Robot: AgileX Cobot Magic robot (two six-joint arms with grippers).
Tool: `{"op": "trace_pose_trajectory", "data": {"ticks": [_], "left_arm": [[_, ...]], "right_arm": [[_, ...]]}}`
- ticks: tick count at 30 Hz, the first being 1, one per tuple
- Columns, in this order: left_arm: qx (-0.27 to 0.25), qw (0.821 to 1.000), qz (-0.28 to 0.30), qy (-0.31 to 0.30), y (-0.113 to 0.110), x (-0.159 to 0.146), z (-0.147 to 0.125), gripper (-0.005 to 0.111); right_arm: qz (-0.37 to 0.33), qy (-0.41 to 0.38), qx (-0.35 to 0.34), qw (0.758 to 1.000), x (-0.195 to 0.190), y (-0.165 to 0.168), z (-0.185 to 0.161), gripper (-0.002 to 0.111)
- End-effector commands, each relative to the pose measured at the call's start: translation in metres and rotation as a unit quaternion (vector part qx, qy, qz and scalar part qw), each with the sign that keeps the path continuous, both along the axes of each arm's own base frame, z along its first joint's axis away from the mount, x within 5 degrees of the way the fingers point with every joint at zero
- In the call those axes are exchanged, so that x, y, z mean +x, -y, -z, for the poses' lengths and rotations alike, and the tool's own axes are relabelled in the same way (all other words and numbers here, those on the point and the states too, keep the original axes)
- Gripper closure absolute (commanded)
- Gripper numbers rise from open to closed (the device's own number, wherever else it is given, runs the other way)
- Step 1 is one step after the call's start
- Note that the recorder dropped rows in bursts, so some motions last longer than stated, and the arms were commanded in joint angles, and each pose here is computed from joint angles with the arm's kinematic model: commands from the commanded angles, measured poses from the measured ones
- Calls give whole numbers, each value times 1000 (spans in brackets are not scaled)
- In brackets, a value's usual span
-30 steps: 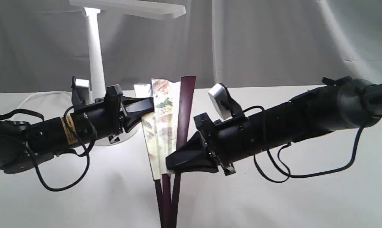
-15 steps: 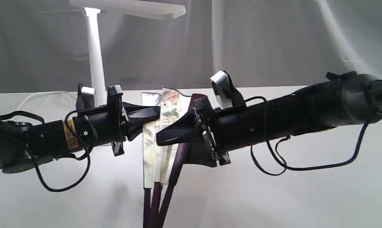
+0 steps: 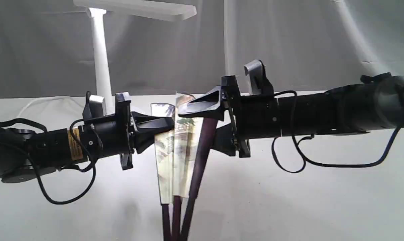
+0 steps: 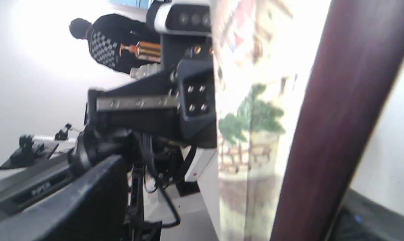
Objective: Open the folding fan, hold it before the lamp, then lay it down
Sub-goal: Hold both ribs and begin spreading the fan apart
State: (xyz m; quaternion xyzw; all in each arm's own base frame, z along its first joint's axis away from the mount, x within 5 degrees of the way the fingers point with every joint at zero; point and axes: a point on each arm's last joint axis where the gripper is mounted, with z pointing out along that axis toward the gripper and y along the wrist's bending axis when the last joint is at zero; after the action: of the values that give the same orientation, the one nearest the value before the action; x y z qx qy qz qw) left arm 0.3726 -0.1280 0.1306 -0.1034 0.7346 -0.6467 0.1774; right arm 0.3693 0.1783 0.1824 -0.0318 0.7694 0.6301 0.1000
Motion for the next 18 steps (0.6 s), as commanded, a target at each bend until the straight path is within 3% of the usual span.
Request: {"op": "trace_pose_trajectory", "data": {"ticks": [1, 6, 12, 18], "left_arm": [[-3, 1000, 17, 4, 3, -3, -2, 107], [-3, 1000, 21, -2, 4, -4, -1, 107], [6, 999, 35, -3, 4, -6, 0, 107], [19, 998, 59, -9, 5, -10, 3, 107]], "right_arm": [[49, 6, -7, 999, 9, 7, -3, 46], [77, 5, -20, 997, 14, 8, -1, 59], [76, 11, -23, 997, 14, 9, 0, 64], [77, 38, -38, 996, 15, 9, 2, 92]]}}
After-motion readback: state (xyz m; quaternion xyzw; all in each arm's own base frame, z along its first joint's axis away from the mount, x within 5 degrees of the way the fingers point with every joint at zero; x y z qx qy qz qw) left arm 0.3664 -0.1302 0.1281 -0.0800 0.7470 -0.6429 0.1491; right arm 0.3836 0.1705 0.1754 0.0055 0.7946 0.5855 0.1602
